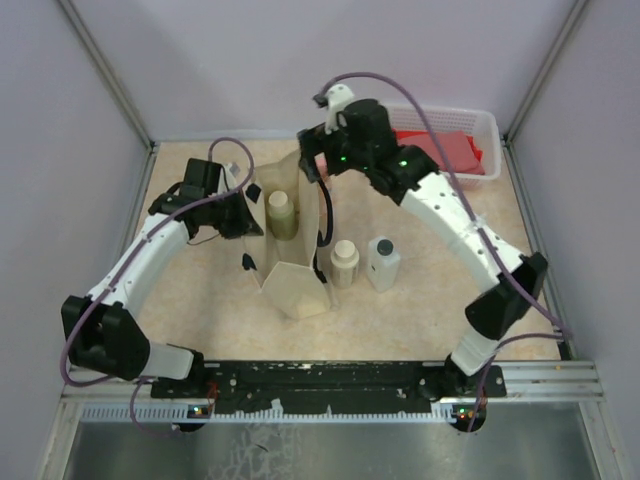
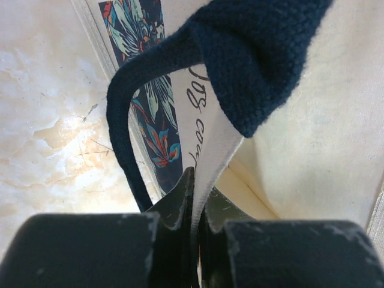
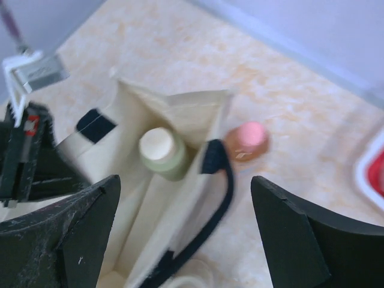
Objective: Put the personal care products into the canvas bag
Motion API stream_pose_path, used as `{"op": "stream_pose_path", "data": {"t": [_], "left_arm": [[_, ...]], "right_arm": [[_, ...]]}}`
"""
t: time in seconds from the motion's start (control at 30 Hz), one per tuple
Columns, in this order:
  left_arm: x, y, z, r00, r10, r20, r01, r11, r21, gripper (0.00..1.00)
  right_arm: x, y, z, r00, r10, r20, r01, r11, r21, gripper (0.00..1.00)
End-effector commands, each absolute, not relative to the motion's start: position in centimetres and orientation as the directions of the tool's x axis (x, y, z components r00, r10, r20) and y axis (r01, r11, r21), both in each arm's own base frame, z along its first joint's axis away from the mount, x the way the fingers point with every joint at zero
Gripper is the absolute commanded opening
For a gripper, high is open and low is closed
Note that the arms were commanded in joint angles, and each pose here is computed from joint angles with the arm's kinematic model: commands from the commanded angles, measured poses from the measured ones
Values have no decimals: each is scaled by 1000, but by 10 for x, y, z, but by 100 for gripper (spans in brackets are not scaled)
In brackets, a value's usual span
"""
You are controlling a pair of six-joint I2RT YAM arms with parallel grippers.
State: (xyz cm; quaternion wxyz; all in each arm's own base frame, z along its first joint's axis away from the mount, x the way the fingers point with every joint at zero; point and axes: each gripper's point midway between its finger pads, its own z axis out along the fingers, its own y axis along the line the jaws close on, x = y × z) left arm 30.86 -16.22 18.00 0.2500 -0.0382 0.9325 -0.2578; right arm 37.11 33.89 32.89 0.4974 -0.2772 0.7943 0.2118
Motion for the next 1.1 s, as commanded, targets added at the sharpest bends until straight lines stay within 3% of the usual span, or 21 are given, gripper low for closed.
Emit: {"op": "stream_pose_path", "data": {"t": [0.0, 0.23, 0.57, 1.07], "left_arm": [[312, -161, 181, -872, -194, -449, 53, 875, -482, 6], [313, -144, 188, -840, -236, -488, -6, 904, -427, 5], [301, -145, 184, -848, -275, -453, -44, 889, -457, 5], [310, -149, 181, -864, -218, -454, 2, 900, -436, 5]], "right_arm": [[389, 290, 370, -314, -85, -946, -576, 809, 119, 90], [448, 283, 316, -459, -139, -877, -477, 872, 111, 90], [510, 300, 277, -611, 40, -790, -306, 909, 282, 86], [482, 297, 214, -766, 96, -636, -192, 909, 369, 83]]}}
